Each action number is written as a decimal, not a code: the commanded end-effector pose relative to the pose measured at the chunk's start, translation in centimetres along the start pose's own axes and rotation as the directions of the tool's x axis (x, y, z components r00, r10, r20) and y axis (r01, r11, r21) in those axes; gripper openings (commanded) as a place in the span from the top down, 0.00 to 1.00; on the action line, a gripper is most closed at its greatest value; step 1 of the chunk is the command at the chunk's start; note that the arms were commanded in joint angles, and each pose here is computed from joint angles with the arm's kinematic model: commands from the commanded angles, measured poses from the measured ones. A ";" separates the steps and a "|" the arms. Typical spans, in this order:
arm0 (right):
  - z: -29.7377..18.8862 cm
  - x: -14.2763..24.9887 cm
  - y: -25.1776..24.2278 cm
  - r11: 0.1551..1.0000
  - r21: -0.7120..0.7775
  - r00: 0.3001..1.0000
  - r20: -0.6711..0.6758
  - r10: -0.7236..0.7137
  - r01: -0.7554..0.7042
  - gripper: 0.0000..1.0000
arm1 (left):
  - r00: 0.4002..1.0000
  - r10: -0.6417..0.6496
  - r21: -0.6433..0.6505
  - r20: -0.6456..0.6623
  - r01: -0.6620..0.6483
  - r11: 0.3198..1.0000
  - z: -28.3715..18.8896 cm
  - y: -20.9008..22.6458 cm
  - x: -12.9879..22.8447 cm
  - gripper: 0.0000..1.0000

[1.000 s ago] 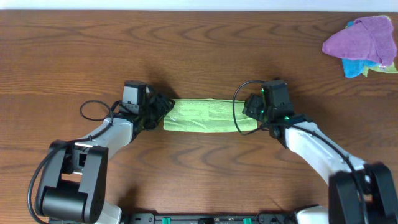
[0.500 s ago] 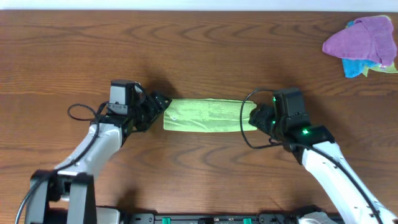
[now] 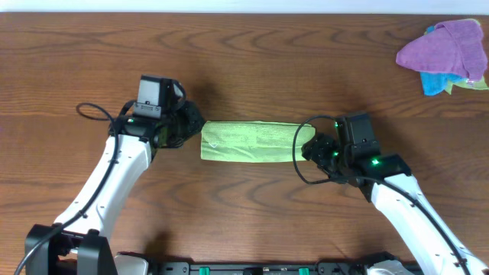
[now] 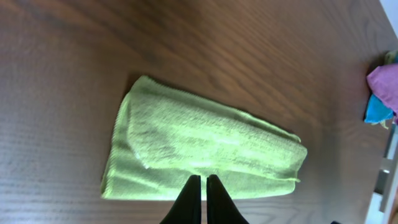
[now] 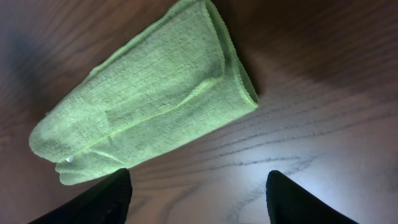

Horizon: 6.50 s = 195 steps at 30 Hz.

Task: Fold the cloth
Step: 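Release the folded strip and lift both grippers away, then grasp the green strip's left and right ends with both grippers, then carry the strip's right end with the right gripper toward the left gripper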

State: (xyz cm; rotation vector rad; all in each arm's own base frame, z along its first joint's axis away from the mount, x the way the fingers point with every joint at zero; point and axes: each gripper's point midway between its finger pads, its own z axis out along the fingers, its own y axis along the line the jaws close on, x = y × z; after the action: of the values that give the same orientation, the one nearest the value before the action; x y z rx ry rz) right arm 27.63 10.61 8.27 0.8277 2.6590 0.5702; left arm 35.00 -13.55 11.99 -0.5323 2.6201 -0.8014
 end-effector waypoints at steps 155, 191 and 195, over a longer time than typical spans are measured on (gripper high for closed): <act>2.0 2.1 15.0 0.890 -0.324 0.946 0.153 -0.287 0.322 0.99 | 0.988 0.036 -0.329 -0.151 -0.084 0.941 11.0 7.1 5.0 0.94; 4.7 6.3 17.9 0.861 -0.348 0.928 0.101 -0.359 0.371 0.99 | 0.996 0.088 -0.250 -0.020 -0.090 0.964 2.1 4.2 0.9 0.94; 5.5 7.1 19.3 0.848 -0.354 0.917 0.090 -0.388 0.394 0.99 | 0.996 0.084 -0.255 0.000 -0.082 0.963 0.7 4.4 0.5 0.94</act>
State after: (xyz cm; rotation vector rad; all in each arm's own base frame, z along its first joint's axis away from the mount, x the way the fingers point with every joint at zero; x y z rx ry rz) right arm 33.05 29.38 10.57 0.1976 2.4886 0.8809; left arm 33.68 -11.43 7.66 -0.5046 2.7573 -0.4456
